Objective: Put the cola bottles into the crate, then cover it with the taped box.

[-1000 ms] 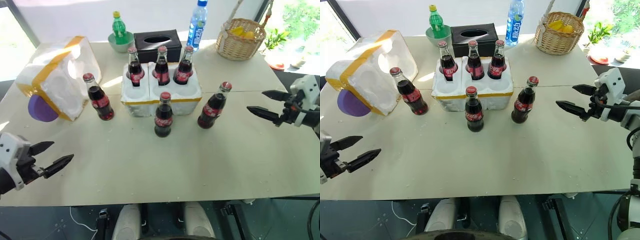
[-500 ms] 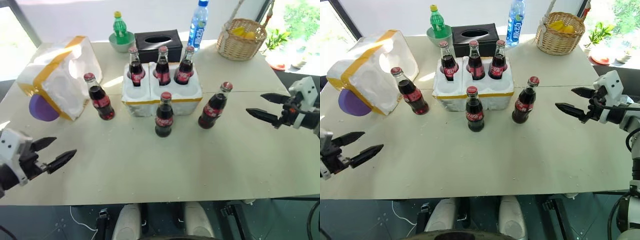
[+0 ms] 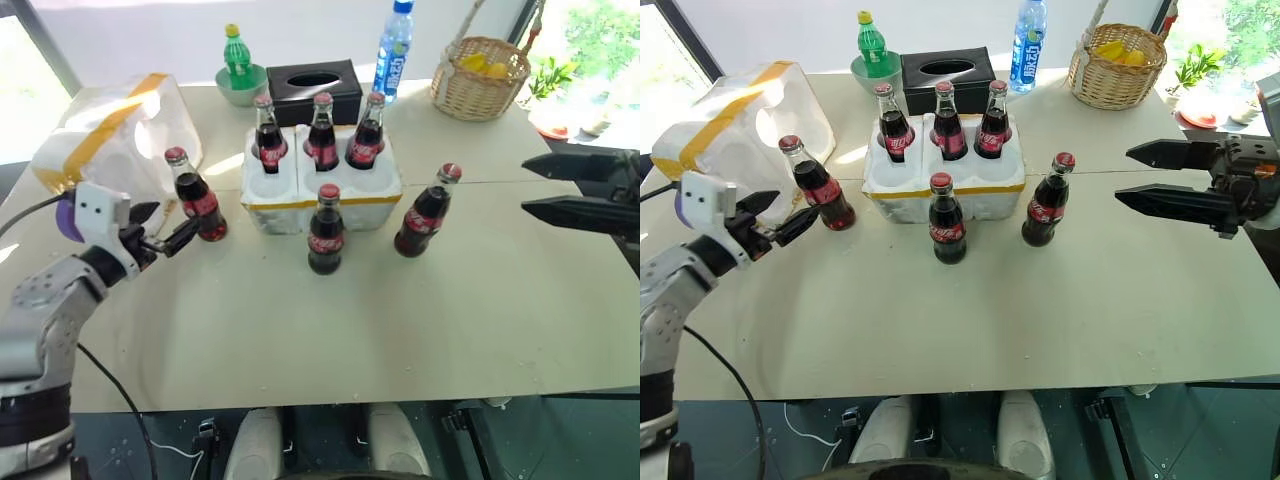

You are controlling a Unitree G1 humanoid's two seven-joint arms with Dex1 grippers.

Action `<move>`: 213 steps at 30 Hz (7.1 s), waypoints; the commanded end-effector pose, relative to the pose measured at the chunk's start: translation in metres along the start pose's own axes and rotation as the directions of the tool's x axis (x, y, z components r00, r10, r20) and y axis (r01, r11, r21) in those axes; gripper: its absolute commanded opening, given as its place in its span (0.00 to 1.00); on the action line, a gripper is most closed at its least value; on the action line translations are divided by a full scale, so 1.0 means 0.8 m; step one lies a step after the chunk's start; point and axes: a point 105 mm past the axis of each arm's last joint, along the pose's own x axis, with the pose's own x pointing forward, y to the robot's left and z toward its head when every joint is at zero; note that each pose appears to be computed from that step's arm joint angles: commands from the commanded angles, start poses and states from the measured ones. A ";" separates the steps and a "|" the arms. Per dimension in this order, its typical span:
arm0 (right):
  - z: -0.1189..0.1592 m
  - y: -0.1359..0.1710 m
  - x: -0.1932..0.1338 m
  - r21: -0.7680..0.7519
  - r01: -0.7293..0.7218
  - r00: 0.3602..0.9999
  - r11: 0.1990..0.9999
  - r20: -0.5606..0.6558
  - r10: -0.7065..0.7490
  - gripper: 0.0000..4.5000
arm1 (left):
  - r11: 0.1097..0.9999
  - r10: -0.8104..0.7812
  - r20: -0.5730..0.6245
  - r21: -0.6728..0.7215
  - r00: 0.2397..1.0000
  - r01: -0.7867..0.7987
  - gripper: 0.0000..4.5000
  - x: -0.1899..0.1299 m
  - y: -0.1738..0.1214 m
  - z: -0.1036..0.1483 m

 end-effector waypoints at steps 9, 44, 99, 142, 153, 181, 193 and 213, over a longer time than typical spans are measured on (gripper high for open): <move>0.010 0.022 0.015 -0.081 -0.033 0.999 0.996 0.010 0.034 1.00 | 0.998 -0.048 0.016 0.044 0.999 0.047 0.99 0.065 -0.006 -0.002; 0.006 0.021 0.020 -0.099 0.103 0.993 0.990 0.067 -0.096 1.00 | 0.735 -0.667 0.053 0.207 0.743 0.646 0.62 0.129 -0.092 0.152; -0.107 0.009 0.257 0.192 0.212 0.969 0.958 0.085 -0.232 1.00 | 0.614 -0.771 -0.165 0.066 0.615 0.787 0.99 -0.062 -0.123 0.093; -0.018 -0.077 0.318 0.033 0.460 0.872 0.887 0.173 -0.458 0.57 | 0.671 -0.725 -0.083 0.142 0.684 0.728 1.00 -0.041 -0.111 0.110; 0.015 -0.050 0.296 -0.047 0.385 0.906 0.922 0.210 -0.367 1.00 | 0.665 -0.732 -0.068 0.143 0.678 0.733 1.00 -0.033 -0.114 0.108; -0.082 0.002 0.046 0.072 0.562 0.822 0.824 0.062 -0.566 1.00 | 0.558 -0.817 -0.070 0.157 0.573 0.815 1.00 -0.005 -0.130 0.111; -0.129 -0.043 0.097 0.238 0.605 0.764 0.760 0.096 -0.638 1.00 | 0.558 -0.813 -0.081 0.178 0.577 0.811 1.00 -0.005 -0.132 0.121; -0.016 -0.067 0.099 0.110 0.472 0.825 0.875 0.296 -0.482 0.62 | 0.580 -0.800 -0.057 0.182 0.597 0.794 1.00 -0.013 -0.135 0.124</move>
